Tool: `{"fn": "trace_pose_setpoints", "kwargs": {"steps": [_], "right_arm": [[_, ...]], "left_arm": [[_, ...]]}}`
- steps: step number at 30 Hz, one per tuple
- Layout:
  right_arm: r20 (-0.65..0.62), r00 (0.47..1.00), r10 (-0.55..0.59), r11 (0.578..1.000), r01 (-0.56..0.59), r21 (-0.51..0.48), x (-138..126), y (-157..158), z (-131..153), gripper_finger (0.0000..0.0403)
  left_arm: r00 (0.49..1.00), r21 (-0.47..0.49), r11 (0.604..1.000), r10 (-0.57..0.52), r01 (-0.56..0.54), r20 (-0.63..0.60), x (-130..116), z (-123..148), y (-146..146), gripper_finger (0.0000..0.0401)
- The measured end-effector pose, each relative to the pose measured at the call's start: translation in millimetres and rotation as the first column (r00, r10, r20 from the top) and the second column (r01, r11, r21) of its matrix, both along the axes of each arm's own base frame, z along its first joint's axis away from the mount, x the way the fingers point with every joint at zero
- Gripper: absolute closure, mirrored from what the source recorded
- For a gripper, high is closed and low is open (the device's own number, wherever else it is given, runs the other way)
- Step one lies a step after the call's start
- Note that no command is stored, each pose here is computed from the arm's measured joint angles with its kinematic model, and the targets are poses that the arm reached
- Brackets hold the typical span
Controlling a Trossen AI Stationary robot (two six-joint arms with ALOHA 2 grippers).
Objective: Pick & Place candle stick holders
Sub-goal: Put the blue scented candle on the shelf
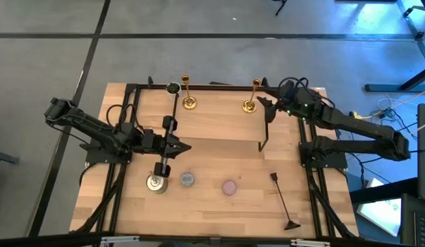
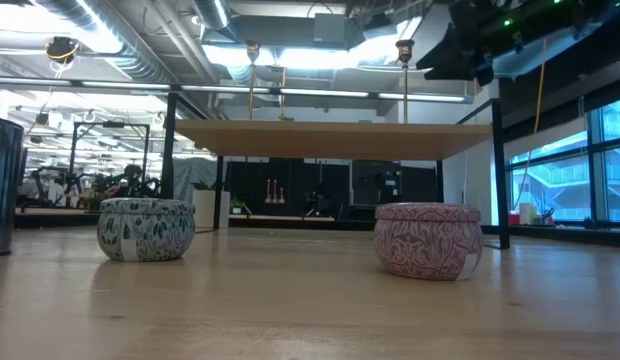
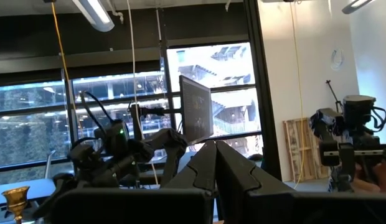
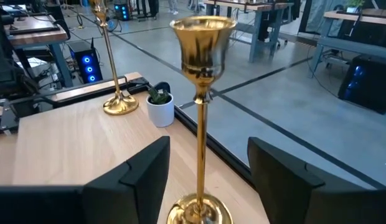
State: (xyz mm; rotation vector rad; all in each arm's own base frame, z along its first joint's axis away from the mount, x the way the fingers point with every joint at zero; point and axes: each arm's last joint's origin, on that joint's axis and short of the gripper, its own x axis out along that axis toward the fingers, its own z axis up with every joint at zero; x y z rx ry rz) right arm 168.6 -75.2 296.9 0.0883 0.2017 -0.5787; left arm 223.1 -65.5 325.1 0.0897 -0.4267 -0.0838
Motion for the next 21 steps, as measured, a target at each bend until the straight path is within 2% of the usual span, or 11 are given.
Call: {"fn": "trace_pose_setpoints", "kwargs": {"steps": [11,16,21], "right_arm": [[-0.001,1.0,0.004,1.0,-0.004,0.001,-10,4,3,0.0185],[0.004,0.998,0.062,0.998,-0.062,0.014,-11,7,4,0.0185],[0.007,0.997,0.08,0.997,-0.08,0.016,-28,14,15,0.0185]], "left_arm": [[1.0,0.0,1.0,0.0,0.0,0.0,0,0,0,0.04],[1.0,0.0,1.0,0.0,0.0,0.0,0,0,0,0.0399],[1.0,0.004,1.0,-0.016,0.016,0.001,0,0,0,0.04]]}}
